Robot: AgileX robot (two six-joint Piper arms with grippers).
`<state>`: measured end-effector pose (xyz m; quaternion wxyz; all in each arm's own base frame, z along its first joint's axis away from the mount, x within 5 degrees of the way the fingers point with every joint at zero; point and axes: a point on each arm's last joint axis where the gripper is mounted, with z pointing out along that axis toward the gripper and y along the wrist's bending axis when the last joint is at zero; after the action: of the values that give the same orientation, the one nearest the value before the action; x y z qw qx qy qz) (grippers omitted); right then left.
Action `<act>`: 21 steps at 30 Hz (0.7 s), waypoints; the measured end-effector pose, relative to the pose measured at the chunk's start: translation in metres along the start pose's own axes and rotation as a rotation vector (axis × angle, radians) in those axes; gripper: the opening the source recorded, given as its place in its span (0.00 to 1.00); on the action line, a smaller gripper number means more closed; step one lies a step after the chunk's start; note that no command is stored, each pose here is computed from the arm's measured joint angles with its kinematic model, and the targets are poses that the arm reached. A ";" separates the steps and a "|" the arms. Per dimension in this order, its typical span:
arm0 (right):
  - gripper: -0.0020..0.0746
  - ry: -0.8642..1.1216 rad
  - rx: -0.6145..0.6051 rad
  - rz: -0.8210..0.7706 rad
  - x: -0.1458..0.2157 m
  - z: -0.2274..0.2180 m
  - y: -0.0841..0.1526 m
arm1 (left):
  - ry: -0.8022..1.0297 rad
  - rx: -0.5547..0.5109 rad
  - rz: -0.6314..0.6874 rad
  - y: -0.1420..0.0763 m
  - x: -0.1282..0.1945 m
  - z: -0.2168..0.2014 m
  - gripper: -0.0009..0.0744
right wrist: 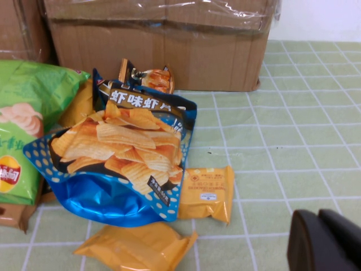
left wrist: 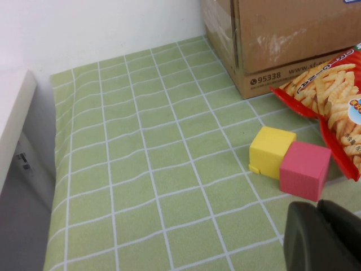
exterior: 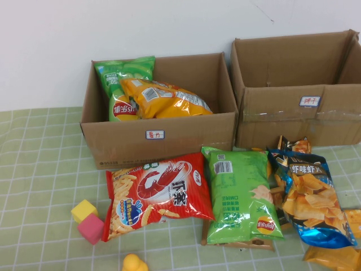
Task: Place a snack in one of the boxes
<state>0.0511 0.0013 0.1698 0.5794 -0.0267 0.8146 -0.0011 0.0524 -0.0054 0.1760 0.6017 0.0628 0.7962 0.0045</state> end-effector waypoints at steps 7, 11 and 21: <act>0.02 0.000 0.000 -0.002 0.000 0.000 0.000 | -0.003 0.014 -0.037 -0.001 0.000 0.000 0.01; 0.02 0.000 0.000 -0.005 0.000 0.000 0.000 | -0.003 0.014 -0.039 -0.001 0.000 0.000 0.01; 0.02 0.000 0.000 -0.009 0.000 0.000 0.000 | -0.001 0.007 -0.013 -0.001 0.000 0.000 0.01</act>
<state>0.0511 0.0013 0.1698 0.5794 -0.0303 0.8145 -0.0037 0.0524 -0.0061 0.1760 0.6018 0.0599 0.7964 -0.0022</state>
